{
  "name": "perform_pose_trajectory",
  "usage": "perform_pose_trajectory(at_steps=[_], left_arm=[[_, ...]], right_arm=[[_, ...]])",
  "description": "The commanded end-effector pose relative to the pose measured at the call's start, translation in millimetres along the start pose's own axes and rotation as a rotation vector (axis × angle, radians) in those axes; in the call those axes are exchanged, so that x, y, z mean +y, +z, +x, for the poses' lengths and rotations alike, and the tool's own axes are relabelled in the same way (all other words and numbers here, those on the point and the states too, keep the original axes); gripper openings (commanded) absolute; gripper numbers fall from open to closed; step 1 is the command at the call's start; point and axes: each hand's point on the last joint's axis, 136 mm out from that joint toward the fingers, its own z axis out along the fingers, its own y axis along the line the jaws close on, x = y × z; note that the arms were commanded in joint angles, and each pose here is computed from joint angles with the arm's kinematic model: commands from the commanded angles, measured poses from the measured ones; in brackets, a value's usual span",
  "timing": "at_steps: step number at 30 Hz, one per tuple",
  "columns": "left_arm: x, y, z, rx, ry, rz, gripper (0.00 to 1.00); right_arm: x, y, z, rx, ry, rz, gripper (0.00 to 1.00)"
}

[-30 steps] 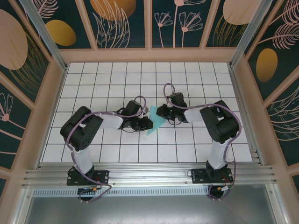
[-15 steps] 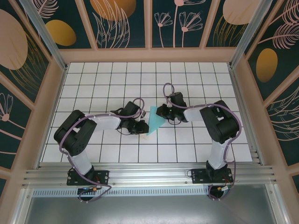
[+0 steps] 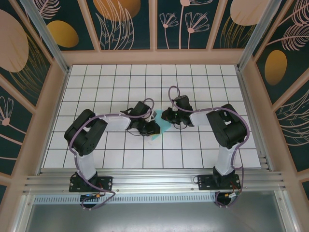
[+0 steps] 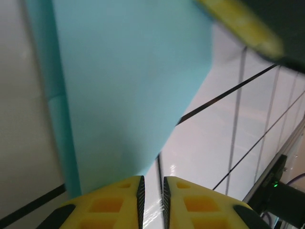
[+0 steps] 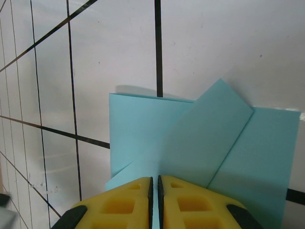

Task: Fold a paper plane with a square sheet of paper (pick it up from the middle)
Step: Fourth fold the wing at the center of the table.

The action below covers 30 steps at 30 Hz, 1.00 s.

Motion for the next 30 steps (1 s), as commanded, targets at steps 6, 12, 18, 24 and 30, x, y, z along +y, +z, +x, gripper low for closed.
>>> perform_pose_trajectory(at_steps=[6,12,18,24,30], left_arm=[[48,6,60,0.138,-0.041,-0.081,0.22],[63,0,80,0.159,-0.052,-0.106,0.22],[57,-7,83,0.159,-0.041,-0.093,0.23],[22,-29,62,0.064,0.035,-0.042,0.23],[7,-60,18,-0.174,0.039,-0.069,0.24]], right_arm=[[-72,8,41,0.089,0.081,0.248,0.16],[-72,8,41,0.09,0.083,0.248,0.16],[-69,8,39,0.088,0.077,0.244,0.16],[-65,9,37,0.091,0.07,0.239,0.16],[-35,4,20,0.066,0.025,0.17,0.18]])
